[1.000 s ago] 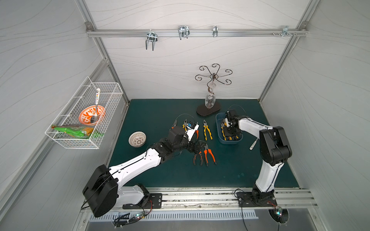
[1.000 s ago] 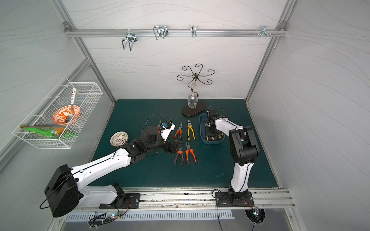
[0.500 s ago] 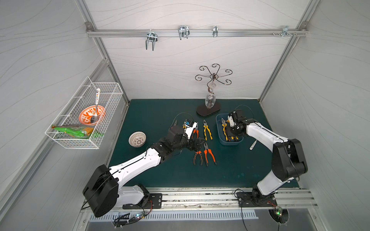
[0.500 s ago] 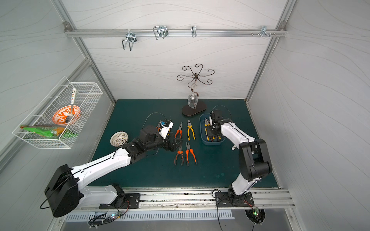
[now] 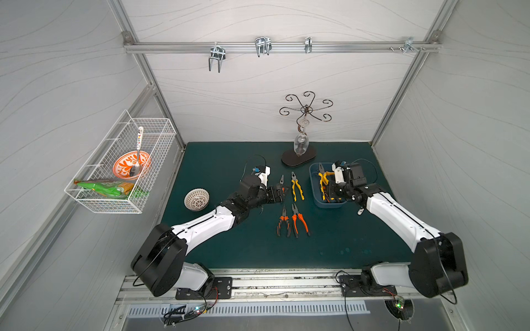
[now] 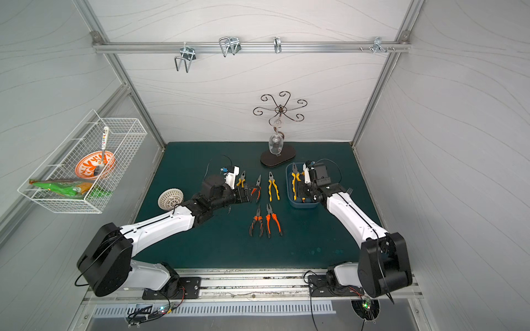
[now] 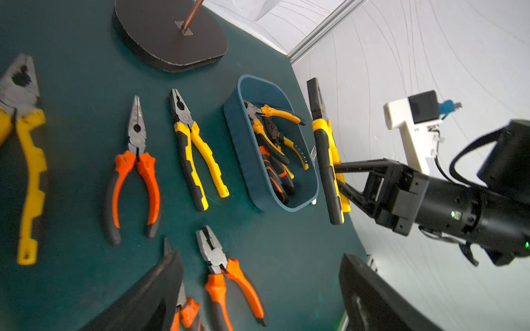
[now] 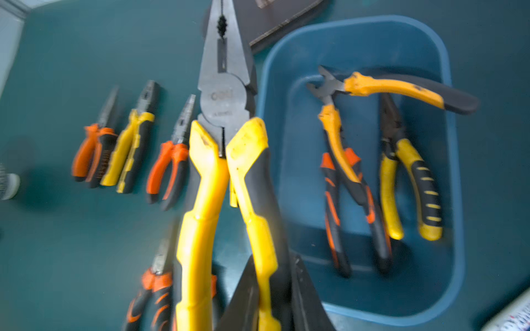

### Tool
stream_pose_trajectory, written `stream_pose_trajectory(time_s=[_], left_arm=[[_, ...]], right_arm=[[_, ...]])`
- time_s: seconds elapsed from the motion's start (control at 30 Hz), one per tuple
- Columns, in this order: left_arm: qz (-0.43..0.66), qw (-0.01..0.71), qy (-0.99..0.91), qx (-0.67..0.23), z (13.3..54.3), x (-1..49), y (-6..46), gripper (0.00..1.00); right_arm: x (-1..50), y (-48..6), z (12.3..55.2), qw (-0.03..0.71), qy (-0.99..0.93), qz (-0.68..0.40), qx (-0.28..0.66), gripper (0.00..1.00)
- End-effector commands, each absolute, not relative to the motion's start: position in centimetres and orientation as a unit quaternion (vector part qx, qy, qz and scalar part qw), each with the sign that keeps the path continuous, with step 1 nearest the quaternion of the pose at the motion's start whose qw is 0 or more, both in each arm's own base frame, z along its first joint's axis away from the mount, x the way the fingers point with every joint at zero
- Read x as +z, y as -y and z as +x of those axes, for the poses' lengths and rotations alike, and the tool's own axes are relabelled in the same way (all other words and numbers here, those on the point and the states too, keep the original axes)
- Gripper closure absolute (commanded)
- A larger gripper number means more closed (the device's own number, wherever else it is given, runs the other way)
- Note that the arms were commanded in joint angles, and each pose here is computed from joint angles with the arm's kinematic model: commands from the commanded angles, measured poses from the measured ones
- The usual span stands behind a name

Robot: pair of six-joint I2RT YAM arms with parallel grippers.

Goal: Take the pliers out of the storage box
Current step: Pick up the pliers from the storage box.

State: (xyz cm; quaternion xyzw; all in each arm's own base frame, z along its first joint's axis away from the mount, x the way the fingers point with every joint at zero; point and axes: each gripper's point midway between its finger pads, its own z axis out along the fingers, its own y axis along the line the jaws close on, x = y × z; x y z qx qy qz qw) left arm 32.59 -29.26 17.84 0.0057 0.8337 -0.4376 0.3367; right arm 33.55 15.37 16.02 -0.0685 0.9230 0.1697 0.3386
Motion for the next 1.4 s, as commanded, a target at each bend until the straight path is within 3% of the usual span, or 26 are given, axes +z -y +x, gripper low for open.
stream_pose_trajectory(time_s=[0.0,0.4,0.6,0.77,0.93,1.17,1.27,1.37], left_arm=[[-0.024,0.359,-0.776,-0.518,34.5,23.1,31.2,0.14],[-0.042,0.312,-0.770,-0.555,36.1,23.2,33.8,0.22],[-0.040,0.291,-0.768,-0.569,36.1,23.1,34.8,0.32],[-0.042,0.284,-0.766,-0.575,36.1,23.2,35.2,0.49],[-0.042,0.278,-0.767,-0.577,36.0,23.2,35.3,0.74],[-0.033,0.267,-0.767,-0.583,35.6,23.2,35.6,1.00],[-0.027,0.265,-0.769,-0.581,35.4,23.1,35.6,1.00],[-0.008,0.268,-0.769,-0.580,35.0,23.3,35.5,1.00]], right_arm=[[20.1,-18.4,33.4,0.391,-0.889,-0.075,0.227,1.00],[21.8,-24.8,30.1,0.376,-0.866,-0.116,0.309,1.00],[22.2,-26.9,29.2,0.368,-0.859,-0.138,0.327,1.00],[22.3,-27.6,28.9,0.367,-0.857,-0.147,0.331,1.00],[22.3,-27.9,28.7,0.365,-0.857,-0.151,0.331,1.00],[22.1,-27.8,28.7,0.364,-0.858,-0.154,0.327,1.00],[22.1,-27.8,28.5,0.363,-0.858,-0.159,0.327,0.85],[22.2,-27.7,27.9,0.363,-0.855,-0.173,0.328,0.54]])
